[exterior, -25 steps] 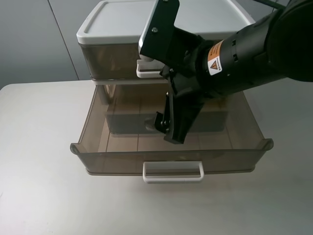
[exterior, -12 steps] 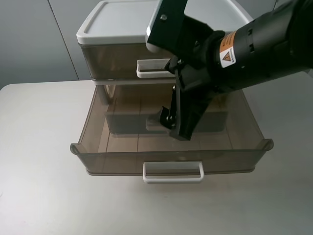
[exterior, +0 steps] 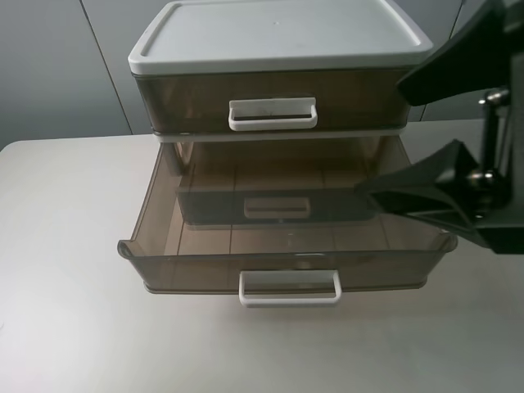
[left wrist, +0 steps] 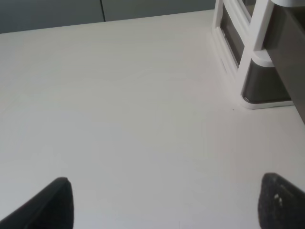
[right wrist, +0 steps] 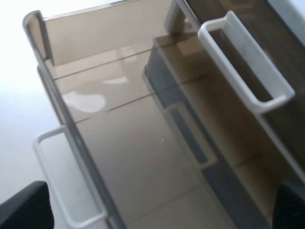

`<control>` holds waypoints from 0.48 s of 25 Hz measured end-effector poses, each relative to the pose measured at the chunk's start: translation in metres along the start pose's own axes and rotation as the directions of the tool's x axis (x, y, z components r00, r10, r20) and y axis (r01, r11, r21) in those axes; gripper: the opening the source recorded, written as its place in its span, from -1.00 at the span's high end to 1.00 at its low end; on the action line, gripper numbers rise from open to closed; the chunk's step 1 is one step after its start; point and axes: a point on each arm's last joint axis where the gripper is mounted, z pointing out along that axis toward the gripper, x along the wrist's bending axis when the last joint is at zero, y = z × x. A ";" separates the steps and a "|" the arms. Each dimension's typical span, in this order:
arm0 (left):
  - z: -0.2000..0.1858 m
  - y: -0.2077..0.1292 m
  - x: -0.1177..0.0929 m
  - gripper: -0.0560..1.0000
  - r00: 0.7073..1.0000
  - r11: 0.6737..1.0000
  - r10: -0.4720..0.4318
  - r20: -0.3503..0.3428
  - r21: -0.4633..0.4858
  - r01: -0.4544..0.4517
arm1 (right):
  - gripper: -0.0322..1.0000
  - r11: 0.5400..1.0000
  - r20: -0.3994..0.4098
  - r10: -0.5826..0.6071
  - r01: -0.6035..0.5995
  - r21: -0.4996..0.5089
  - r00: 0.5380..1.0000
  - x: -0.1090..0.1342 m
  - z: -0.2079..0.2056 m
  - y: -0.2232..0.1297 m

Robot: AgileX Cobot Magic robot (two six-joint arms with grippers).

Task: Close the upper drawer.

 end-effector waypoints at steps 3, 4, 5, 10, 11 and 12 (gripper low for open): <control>0.000 0.000 0.000 -0.51 1.000 1.000 0.000 0.000 0.000 0.000 | -0.41 0.999 0.002 0.039 -0.039 -0.014 0.999 0.007 -0.024 -0.027; 0.000 0.000 0.000 -0.51 1.000 1.000 0.000 0.000 0.000 0.000 | -0.41 0.998 0.005 0.054 -0.054 -0.025 0.999 0.010 -0.031 -0.036; 0.000 0.000 0.000 -0.51 1.000 1.000 0.000 0.000 0.000 0.000 | -0.41 0.997 0.005 0.073 -0.073 -0.028 0.997 0.012 -0.035 -0.045; 0.000 0.000 0.000 -0.51 1.000 1.000 0.000 0.000 0.000 0.000 | -0.41 0.983 0.011 0.150 -0.148 -0.106 0.989 0.024 -0.056 -0.086; 0.000 0.000 0.000 -0.51 1.000 1.000 0.000 0.000 0.000 0.000 | -0.41 0.980 0.013 0.158 -0.156 -0.125 0.987 0.026 -0.058 -0.094; 0.000 0.000 0.000 -0.51 1.000 1.000 0.000 0.000 0.000 0.000 | -0.41 0.978 0.013 0.163 -0.160 -0.137 0.987 0.028 -0.059 -0.100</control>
